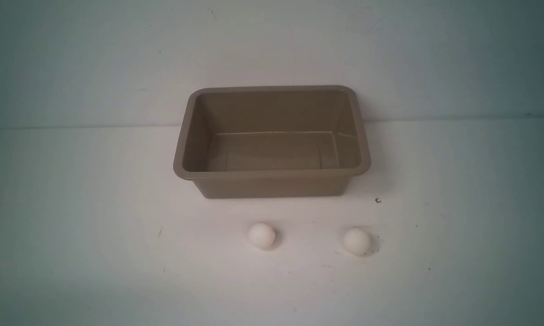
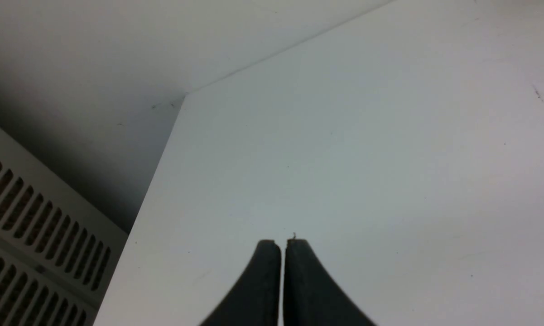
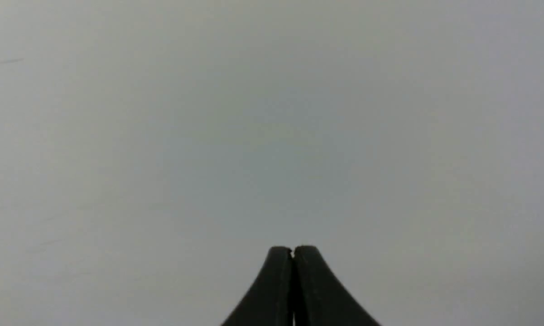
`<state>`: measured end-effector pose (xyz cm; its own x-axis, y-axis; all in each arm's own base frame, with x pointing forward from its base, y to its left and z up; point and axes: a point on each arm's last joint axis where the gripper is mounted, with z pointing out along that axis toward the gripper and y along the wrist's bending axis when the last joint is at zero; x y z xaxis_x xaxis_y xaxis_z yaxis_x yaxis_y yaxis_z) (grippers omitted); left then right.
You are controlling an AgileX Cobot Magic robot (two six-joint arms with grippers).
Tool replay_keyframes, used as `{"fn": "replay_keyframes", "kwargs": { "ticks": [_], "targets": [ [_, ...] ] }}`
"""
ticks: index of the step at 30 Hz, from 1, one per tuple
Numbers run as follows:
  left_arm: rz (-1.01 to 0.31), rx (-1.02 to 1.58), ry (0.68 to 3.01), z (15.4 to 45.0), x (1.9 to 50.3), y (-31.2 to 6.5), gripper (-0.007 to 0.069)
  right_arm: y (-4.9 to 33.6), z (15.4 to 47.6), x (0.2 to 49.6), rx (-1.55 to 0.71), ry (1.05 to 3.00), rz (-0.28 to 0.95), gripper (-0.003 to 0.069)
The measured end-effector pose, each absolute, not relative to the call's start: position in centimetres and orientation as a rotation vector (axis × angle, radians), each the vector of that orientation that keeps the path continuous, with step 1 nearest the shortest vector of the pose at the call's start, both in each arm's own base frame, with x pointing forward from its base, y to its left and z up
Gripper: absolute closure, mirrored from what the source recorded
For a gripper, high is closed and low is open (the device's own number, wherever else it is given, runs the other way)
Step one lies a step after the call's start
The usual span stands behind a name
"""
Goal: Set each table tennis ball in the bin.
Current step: Use the right arm to clamp the table tennis ball closest to it
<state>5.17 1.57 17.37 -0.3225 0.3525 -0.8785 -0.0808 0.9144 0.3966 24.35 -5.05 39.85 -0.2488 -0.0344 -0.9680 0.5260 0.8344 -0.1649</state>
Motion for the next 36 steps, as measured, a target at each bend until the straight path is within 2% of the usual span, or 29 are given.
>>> {"fn": "replay_keyframes", "kwargs": {
  "ticks": [1, 3, 5, 6, 7, 8, 14, 16, 18, 24, 30, 32, 36],
  "targets": [
    [0.441, 0.201, 1.852, 17.4, 5.2, 1.6, 0.0629, -5.4, 39.4, 24.0, 0.385, 1.818, -0.625, 0.0669],
    [0.441, 0.201, 1.852, 17.4, 5.2, 1.6, 0.0629, -5.4, 37.4, 23.1, 0.355, 2.083, -0.676, 0.0669],
    [0.441, 0.201, 1.852, 17.4, 5.2, 1.6, 0.0629, -4.6, 36.3, 22.9, 0.265, 2.238, -0.590, 0.0669],
    [0.441, 0.201, 1.852, 17.4, 5.2, 1.6, 0.0629, -4.6, 36.3, 22.9, 0.265, 2.238, -0.590, 0.0669],
    [0.441, 0.201, 1.852, 17.4, 5.2, 1.6, 0.0629, -3.9, 35.8, 22.8, 0.171, 2.307, -0.531, 0.0669],
    [0.441, 0.201, 1.852, 17.4, 5.2, 1.6, 0.0629, -2.6, 35.2, 22.9, -0.044, 2.385, -0.427, 0.0669],
    [0.441, 0.201, 1.852, 17.4, 5.2, 1.6, 0.0629, 1.8, 34.0, 24.1, -0.481, 2.379, -0.054, 0.0669],
    [0.441, 0.201, 1.852, 17.4, 5.2, 1.6, 0.0629, 3.4, 33.0, 24.9, -0.568, 2.385, 0.032, 0.0669],
    [0.441, 0.201, 1.852, 17.4, 5.2, 1.6, 0.0629, 4.3, 32.2, 25.5, -0.615, 2.404, 0.066, 0.0669],
    [0.441, 0.201, 1.852, 17.4, 5.2, 1.6, 0.0629, 10.0, 27.9, 27.0, -0.876, 2.485, 0.093, 0.0669],
    [0.441, 0.201, 1.852, 17.4, 5.2, 1.6, 0.0629, 14.9, 24.7, 26.9, -1.048, 2.480, -0.024, 0.0669],
    [0.441, 0.201, 1.852, 17.4, 5.2, 1.6, 0.0629, 16.6, 23.8, 26.9, -1.030, 2.457, -0.061, 0.0669],
    [0.441, 0.201, 1.852, 17.4, 5.2, 1.6, 0.0629, 17.7, 23.4, 27.1, -0.969, 2.437, -0.038, 0.0655]
  ]
}}
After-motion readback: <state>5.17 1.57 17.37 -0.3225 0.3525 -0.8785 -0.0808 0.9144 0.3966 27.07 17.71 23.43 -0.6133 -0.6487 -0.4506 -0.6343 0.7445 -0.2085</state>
